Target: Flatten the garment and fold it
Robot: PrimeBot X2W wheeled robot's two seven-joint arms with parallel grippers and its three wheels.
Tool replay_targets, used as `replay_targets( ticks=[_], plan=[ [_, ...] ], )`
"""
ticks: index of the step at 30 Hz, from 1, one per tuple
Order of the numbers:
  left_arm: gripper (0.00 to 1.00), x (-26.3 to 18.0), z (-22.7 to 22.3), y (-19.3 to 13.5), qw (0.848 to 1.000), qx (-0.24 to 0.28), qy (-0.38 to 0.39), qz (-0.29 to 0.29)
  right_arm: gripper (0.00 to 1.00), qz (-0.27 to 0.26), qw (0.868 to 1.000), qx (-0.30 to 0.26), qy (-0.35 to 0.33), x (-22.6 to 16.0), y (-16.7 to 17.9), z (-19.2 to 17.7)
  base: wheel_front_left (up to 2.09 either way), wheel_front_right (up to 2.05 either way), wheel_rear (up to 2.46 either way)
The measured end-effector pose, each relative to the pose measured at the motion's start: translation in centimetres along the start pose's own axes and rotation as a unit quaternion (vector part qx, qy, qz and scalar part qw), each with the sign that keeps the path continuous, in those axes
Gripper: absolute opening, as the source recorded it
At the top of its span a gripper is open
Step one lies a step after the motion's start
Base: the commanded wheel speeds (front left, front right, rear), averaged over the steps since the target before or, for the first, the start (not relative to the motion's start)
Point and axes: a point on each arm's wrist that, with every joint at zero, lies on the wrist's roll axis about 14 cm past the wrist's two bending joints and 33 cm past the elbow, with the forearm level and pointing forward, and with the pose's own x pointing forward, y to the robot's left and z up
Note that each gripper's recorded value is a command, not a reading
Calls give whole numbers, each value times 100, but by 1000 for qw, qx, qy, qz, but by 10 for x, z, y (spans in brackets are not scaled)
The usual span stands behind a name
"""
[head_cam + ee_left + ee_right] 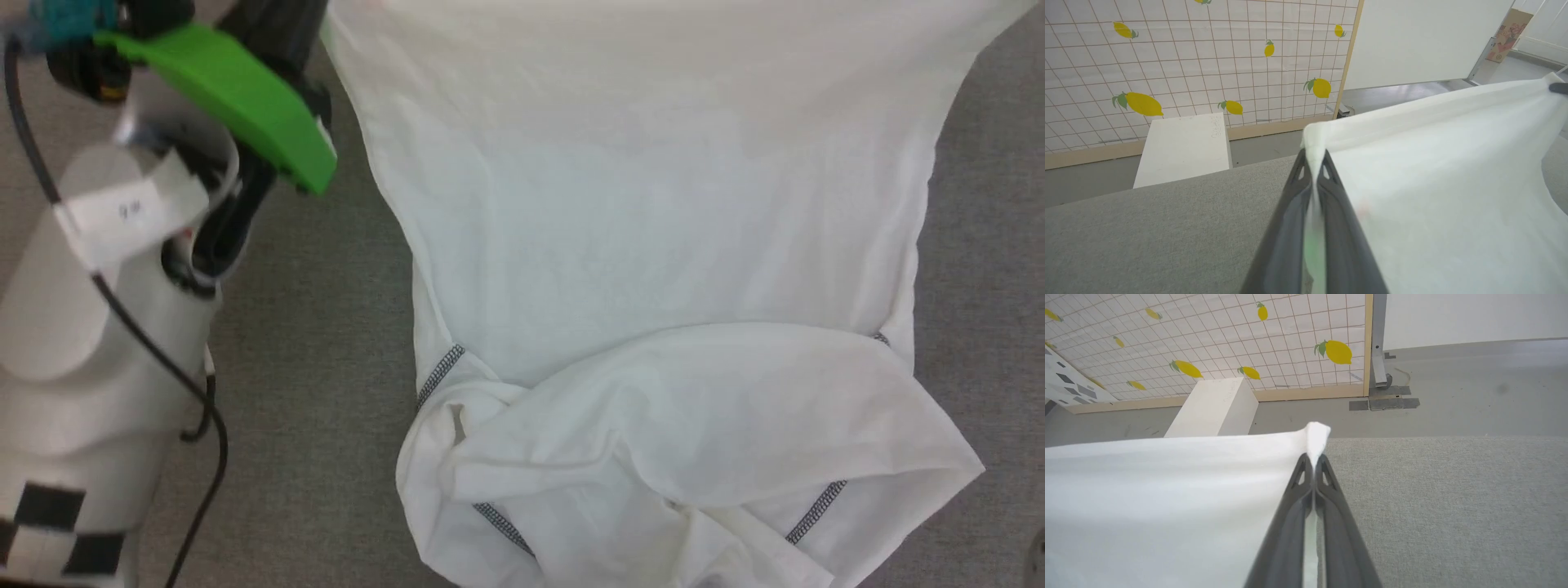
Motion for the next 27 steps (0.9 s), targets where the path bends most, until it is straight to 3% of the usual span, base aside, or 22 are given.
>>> replay_targets(
  ticks=[19, 27],
  plan=[
    [0, -140, 15, -80, 1000, -10, 2, -16, 0, 50, 997, 52, 15, -145, 38, -41, 0, 0, 0],
    [0, -186, -10, -108, 997, -66, 30, -6, 0, 25, 994, 98, 44, -192, 20, -79, 0, 0, 0]
  ],
)
